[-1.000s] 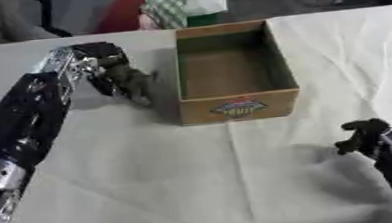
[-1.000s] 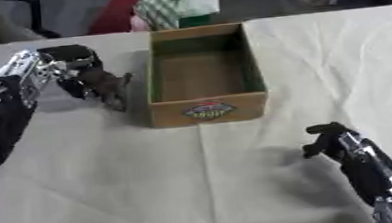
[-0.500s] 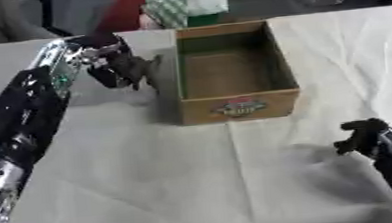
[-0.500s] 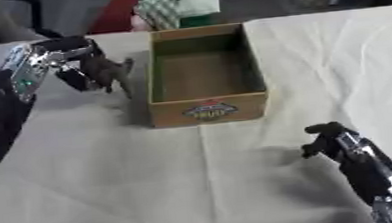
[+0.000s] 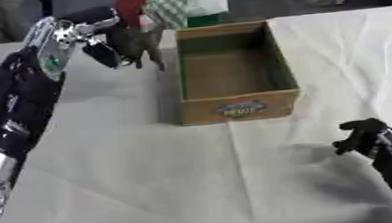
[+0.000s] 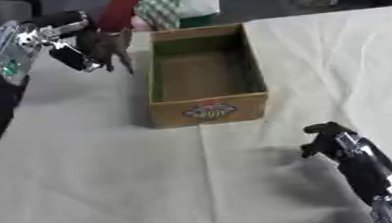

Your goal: Pick up objects on the table and place them in the box.

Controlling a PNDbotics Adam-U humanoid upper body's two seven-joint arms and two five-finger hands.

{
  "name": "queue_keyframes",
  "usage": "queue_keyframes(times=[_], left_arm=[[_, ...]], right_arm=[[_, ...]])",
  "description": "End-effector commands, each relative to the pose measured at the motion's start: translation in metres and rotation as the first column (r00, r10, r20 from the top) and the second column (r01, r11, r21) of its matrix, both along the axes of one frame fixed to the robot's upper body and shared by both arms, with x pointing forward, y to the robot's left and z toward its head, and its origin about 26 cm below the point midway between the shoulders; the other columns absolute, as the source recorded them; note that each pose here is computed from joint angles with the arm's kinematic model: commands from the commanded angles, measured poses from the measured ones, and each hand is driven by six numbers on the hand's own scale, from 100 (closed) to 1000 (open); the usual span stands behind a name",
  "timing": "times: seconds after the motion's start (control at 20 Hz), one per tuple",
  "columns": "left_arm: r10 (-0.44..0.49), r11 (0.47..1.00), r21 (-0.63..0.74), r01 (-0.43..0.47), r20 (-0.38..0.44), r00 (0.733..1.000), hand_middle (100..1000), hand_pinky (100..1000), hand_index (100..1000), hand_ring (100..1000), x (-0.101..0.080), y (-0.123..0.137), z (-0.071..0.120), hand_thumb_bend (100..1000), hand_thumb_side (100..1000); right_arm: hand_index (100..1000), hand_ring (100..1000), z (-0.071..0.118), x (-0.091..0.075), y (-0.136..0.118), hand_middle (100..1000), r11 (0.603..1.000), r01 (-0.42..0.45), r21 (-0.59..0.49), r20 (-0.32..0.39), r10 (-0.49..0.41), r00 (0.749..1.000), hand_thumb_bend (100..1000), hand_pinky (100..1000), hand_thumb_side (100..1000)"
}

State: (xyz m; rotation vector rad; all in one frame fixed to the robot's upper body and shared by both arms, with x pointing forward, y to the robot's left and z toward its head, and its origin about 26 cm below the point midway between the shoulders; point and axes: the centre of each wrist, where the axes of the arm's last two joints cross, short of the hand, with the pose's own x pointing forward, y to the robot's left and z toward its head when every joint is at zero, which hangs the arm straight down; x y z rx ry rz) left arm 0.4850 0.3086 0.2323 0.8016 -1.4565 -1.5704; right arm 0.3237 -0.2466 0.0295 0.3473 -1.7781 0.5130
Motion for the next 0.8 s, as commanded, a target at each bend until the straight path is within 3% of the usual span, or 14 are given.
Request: queue_keyframes(times=[0.05, 0.45, 0.8], left_arm=[[-0.04, 0.999, 0.001, 0.04, 0.076, 0.996, 309, 595, 431, 372, 0.003, -0.018, 0.023, 100, 174], [-0.126, 0.992, 0.015, 0.125, 0.147, 0.981, 320, 598, 440, 384, 0.009, -0.062, 0.02, 100, 158], [-0.155, 0.988, 0.009, 0.156, 0.189, 0.97, 336, 603, 456, 416, 0.011, -0.082, 0.001, 100, 149]], right_arm=[[726, 526, 0.007, 0.003, -0.001, 408, 1.0, -0.014, -0.016, 0.023, 0.014, 1.0, 100, 750, 862], [726, 526, 0.007, 0.004, 0.006, 408, 0.999, -0.043, -0.013, 0.018, 0.043, 0.999, 100, 750, 868], [726, 527, 0.008, 0.006, 0.013, 408, 0.998, -0.069, -0.009, 0.013, 0.069, 0.998, 100, 750, 874]])
